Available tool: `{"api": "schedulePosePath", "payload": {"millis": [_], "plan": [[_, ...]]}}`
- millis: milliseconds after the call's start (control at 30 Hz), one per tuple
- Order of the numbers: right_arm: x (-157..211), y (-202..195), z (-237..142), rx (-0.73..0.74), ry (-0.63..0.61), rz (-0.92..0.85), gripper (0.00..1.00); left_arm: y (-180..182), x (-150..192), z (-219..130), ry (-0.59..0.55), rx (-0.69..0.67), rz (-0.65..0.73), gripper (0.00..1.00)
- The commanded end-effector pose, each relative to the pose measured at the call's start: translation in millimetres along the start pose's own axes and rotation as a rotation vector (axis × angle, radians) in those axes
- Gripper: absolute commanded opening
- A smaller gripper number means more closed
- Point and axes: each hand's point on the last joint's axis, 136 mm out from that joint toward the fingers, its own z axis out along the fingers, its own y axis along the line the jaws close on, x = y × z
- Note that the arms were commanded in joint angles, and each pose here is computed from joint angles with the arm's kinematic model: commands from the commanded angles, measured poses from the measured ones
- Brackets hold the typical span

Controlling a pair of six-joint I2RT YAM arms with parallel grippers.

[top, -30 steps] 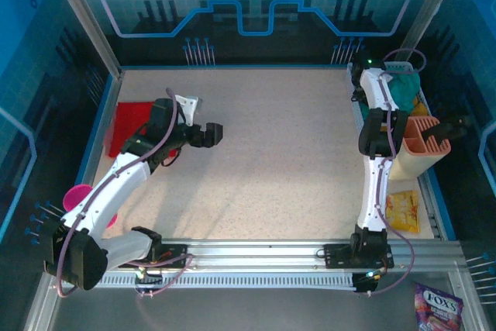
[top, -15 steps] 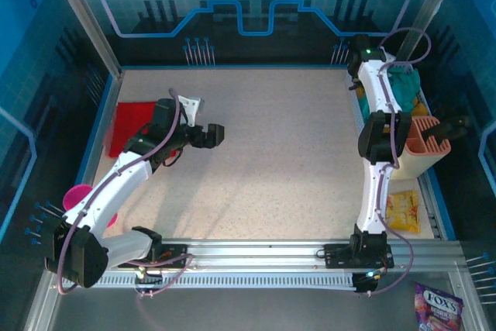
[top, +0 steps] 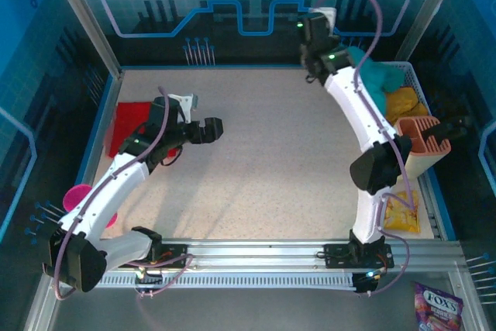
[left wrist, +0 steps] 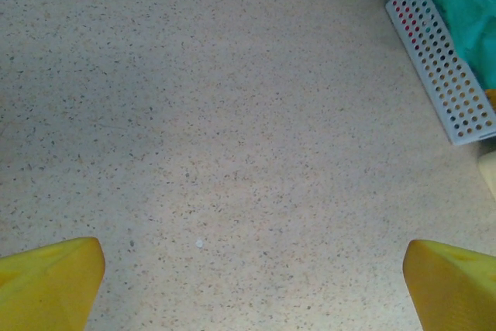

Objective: Fold and stack the t-shirts

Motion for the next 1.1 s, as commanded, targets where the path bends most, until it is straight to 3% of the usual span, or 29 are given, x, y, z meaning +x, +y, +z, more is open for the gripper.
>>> {"api": "schedulePosePath", "payload": {"millis": [0, 100, 233, 333, 433, 533, 767, 900, 967, 1000, 1067], "plan": [[-58, 60, -80, -0.292, -0.217, -0.105, 0.0, -1, -3, -11, -0.036, -0.011, -0.057, 0.99], [-51, 110, -134, -0.512, -0.237, -0.17, 0.0, 7, 3, -14, -0.053, -0.035, -0.087, 0.99], [-18, 125, -157, -0.578, -0.136, -0.156, 0.02, 16, 10, -17, -0.06, -0.072, -0.109, 0.99], [11, 111, -140, -0.523, -0.042, -0.107, 0.01, 22, 16, -20, -0.054, -0.098, -0.134, 0.99], [56, 78, -110, -0.388, 0.129, -0.073, 0.0, 24, 23, -25, -0.051, -0.097, -0.166, 0.99], [108, 67, -99, -0.403, 0.289, -0.024, 0.0, 25, 28, -31, -0.056, -0.1, -0.175, 0.99], [197, 43, -95, -0.385, 0.421, -0.005, 0.0, 32, 33, -32, -0.043, -0.134, -0.172, 0.99], [240, 6, -83, -0.241, 0.533, -0.015, 0.06, 37, 42, -23, -0.016, -0.143, -0.201, 0.99], [260, -10, -77, -0.182, 0.578, -0.029, 0.13, 40, 47, -18, 0.004, -0.154, -0.227, 0.95], [268, -20, -75, -0.138, 0.6, -0.031, 0.24, 42, 50, -14, 0.014, -0.164, -0.247, 0.88], [275, -28, -75, -0.124, 0.614, -0.054, 0.61, 48, 55, -7, 0.024, -0.183, -0.283, 0.82]]}}
